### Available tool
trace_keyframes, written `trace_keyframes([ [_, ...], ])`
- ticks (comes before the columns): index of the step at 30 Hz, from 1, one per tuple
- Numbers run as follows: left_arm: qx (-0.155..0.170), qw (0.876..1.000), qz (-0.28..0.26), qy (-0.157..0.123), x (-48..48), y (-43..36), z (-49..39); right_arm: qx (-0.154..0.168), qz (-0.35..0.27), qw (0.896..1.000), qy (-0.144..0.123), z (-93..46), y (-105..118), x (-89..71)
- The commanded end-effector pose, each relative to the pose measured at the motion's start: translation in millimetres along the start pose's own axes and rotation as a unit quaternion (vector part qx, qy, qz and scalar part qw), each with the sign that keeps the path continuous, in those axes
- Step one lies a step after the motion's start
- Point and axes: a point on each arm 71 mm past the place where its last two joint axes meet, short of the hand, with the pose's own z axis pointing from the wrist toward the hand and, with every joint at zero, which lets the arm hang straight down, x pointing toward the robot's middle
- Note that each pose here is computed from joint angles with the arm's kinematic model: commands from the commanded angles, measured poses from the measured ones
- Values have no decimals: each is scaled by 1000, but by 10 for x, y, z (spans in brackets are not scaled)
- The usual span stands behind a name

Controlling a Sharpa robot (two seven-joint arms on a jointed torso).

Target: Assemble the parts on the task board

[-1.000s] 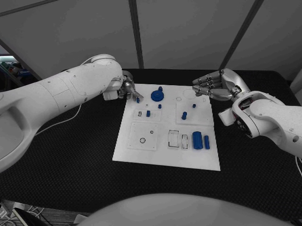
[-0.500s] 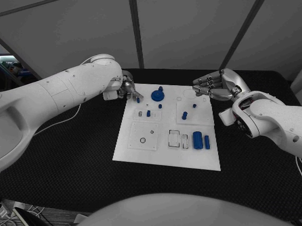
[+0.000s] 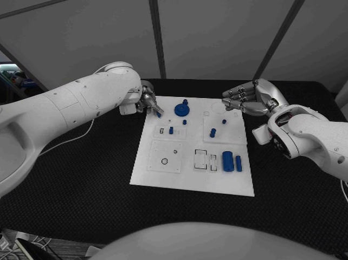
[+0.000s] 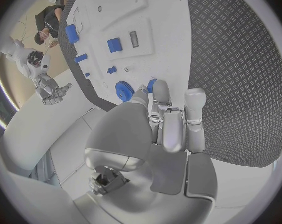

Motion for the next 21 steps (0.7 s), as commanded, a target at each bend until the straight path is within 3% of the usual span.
trace_keyframes([
  [1,11,1000,-11,1,5,-21,-1,-5,2,1000,3,6,17,5],
  [12,23,999,-42,-4,-8,9,-40,-4,2,1000,3,6,10,-3],
  [21,46,997,-64,-9,-9,41,-172,-3,1,1000,1,3,-3,-20],
])
